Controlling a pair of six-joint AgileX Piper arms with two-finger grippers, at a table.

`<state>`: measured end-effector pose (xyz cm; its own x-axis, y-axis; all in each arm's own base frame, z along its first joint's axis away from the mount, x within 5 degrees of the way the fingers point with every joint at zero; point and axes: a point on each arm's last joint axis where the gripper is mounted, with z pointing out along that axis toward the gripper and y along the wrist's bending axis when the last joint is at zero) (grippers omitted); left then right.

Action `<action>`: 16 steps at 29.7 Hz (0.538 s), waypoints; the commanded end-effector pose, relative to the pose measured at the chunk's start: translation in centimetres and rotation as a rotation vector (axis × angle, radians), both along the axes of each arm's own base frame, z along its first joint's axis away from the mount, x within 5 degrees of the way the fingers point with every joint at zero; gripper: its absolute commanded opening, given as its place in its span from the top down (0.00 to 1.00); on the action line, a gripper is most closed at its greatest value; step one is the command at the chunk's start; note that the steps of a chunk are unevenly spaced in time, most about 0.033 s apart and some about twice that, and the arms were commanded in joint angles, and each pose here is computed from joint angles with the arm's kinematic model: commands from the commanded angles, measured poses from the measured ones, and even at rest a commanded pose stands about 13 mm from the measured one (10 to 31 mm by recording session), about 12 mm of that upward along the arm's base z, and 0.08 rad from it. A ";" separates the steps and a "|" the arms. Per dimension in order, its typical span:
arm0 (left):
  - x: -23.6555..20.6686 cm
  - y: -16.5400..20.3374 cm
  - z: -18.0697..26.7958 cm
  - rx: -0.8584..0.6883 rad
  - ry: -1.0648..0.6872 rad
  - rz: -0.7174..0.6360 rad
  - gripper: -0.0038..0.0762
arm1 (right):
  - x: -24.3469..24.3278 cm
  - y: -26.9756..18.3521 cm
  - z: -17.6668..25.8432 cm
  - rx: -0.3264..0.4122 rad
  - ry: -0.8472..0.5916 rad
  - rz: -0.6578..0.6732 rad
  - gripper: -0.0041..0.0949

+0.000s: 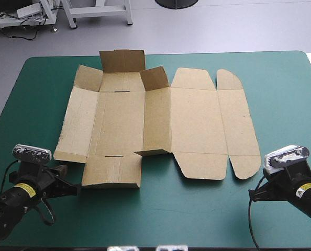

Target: Fold the box

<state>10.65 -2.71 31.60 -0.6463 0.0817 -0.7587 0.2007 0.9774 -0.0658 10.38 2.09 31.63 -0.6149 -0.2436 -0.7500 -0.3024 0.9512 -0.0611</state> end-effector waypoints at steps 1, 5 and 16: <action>0.4 -0.2 1.3 -0.036 -0.078 0.000 0.96 | 0.4 0.0 1.4 0.022 -0.078 -0.013 0.98; 0.4 -0.2 1.2 -0.034 -0.071 0.000 0.96 | 0.4 0.0 1.4 0.020 -0.078 -0.014 0.98; 0.3 -0.2 1.2 -0.033 -0.067 0.000 0.96 | 0.4 0.0 1.4 0.020 -0.078 -0.014 0.98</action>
<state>10.62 -2.73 31.58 -0.6498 0.0802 -0.7559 0.2009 0.9772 -0.0690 10.38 2.09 31.63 -0.6149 -0.2436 -0.7500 -0.3024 0.9512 -0.0611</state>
